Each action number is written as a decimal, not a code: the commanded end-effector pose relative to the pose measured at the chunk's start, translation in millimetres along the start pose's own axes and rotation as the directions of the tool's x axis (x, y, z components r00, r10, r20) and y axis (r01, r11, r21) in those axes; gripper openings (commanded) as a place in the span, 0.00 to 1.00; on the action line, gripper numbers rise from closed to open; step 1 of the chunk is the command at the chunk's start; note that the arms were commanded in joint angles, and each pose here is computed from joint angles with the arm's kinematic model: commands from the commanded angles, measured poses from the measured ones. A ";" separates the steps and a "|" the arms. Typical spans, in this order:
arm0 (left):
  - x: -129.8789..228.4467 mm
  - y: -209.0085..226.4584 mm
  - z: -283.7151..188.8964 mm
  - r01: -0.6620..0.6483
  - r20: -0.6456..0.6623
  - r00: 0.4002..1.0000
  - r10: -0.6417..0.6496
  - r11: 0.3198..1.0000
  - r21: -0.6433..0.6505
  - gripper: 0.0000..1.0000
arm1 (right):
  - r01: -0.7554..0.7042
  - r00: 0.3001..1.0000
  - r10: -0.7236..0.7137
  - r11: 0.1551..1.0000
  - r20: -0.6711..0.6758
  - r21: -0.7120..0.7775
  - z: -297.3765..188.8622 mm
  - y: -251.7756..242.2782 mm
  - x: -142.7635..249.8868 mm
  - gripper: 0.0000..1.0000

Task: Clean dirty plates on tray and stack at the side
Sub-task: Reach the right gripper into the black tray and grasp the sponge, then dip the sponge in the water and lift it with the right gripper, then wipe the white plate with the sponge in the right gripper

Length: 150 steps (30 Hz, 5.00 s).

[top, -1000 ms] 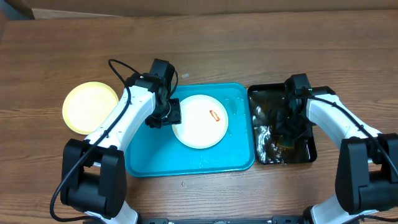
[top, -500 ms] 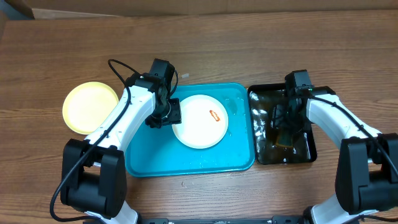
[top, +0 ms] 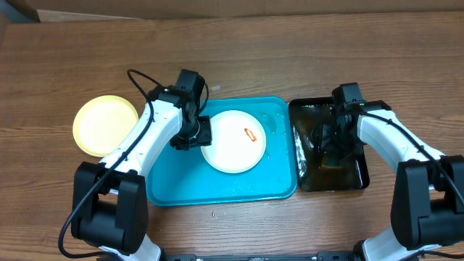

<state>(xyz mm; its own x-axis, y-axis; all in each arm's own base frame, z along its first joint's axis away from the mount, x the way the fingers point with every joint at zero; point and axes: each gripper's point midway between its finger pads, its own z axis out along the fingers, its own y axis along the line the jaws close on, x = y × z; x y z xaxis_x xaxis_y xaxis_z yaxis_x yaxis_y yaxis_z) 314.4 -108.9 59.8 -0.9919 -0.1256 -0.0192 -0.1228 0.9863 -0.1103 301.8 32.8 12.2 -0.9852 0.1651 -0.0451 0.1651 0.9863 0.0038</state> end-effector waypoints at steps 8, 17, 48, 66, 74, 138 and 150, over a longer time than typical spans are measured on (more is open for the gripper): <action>-0.2 0.6 11.4 0.007 -0.002 1.000 -0.007 0.999 -0.034 0.34 | -0.002 1.000 0.002 1.000 0.001 -0.005 -3.1 1.8 -0.6 0.59; 3.1 8.7 33.0 0.025 0.013 1.000 -0.024 0.998 -0.051 0.33 | -0.002 1.000 0.002 1.000 0.001 -0.005 -3.1 1.7 -0.6 0.59; 2.5 9.6 51.0 0.024 0.014 1.000 -0.024 0.999 -0.046 0.18 | -0.002 1.000 0.002 1.000 0.002 -0.005 -3.1 1.8 -0.7 0.59; 2.3 9.4 51.1 0.025 0.015 1.000 -0.024 0.999 -0.045 0.04 | -0.002 1.000 0.002 1.000 0.024 -0.012 -9.8 4.3 -9.5 0.04; 2.3 9.4 51.1 0.025 0.015 1.000 -0.024 0.999 -0.045 0.04 | -0.022 0.999 0.023 0.999 0.039 -0.045 -41.7 13.1 -21.5 0.04; 2.8 8.9 51.2 0.021 0.012 1.000 -0.020 0.999 -0.043 0.04 | 0.509 0.832 -0.523 0.852 0.185 0.122 -28.9 213.3 -14.2 0.04; 4.0 9.6 51.1 0.019 0.007 1.000 -0.018 0.999 -0.046 0.04 | 0.416 0.905 -0.420 0.907 0.060 0.068 31.3 215.3 5.7 0.06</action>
<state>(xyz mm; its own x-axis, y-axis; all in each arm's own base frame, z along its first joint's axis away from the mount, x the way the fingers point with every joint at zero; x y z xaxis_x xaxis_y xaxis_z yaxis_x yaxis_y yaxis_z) 315.6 -106.9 12.8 -0.9876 -0.1512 -0.0417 -0.1474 0.9857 -0.0820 344.3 246.0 9.7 -0.9325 -0.3139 -0.1788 -0.2986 0.9483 -0.1075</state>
